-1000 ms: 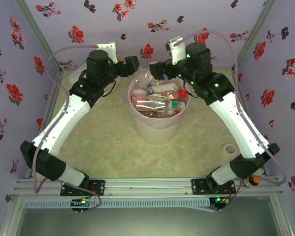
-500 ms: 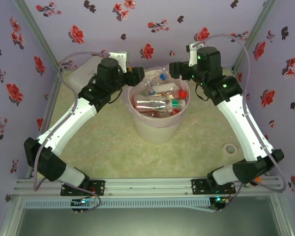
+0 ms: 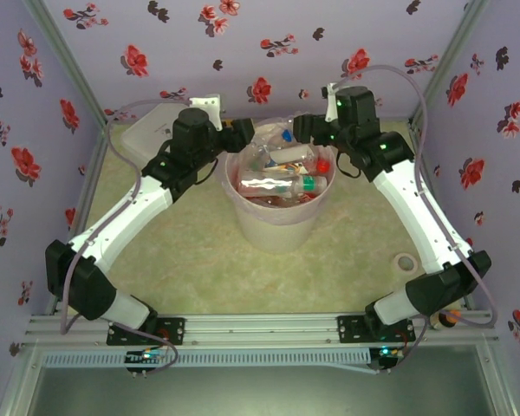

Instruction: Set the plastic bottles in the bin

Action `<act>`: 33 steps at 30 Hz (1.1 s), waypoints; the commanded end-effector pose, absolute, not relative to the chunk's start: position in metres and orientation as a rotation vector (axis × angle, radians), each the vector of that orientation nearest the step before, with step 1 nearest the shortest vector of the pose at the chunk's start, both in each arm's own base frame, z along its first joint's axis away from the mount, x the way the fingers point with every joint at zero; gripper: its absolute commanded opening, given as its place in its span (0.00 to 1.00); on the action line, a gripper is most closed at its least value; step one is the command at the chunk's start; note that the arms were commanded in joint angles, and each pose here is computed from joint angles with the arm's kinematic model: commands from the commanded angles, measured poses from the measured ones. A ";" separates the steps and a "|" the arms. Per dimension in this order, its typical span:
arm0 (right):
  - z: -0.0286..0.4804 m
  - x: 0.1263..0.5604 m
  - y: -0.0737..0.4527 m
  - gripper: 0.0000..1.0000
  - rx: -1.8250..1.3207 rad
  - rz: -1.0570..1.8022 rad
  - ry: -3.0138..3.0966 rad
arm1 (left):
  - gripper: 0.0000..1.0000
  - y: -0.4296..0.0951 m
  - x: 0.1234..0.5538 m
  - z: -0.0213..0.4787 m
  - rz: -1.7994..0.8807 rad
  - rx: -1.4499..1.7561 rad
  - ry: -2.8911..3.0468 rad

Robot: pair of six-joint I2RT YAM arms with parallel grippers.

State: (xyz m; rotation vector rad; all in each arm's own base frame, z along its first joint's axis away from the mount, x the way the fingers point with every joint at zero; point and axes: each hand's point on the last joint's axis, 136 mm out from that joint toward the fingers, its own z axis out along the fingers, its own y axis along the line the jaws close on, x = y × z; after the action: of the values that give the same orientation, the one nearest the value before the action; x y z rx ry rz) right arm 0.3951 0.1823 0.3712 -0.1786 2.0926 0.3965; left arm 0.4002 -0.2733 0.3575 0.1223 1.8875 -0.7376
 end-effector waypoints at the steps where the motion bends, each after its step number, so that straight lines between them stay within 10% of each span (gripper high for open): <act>1: 0.402 0.399 0.175 0.89 -0.116 0.459 2.006 | 0.66 -0.264 0.389 0.287 -0.550 0.238 2.144; 8: 0.435 0.400 0.127 0.99 0.031 0.416 1.901 | 1.00 -0.262 0.387 0.403 -0.551 0.362 1.889; 15: 0.388 0.403 0.040 1.00 0.254 0.130 1.937 | 1.00 -0.181 0.402 0.440 -0.374 0.174 1.785; 25: 0.235 0.394 -0.030 0.99 0.342 -0.363 2.032 | 1.00 0.012 0.386 0.269 0.135 -0.317 1.973; 33: 0.136 0.402 -0.030 0.99 0.346 -0.369 2.075 | 1.00 0.048 0.367 0.154 0.269 -0.387 2.042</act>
State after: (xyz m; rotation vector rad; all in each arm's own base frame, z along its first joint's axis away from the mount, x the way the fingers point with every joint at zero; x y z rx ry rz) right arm 0.3858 -0.0235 0.1306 0.3097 2.2070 -0.3590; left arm 0.3522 0.0413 0.1423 -0.3630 2.1796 0.2580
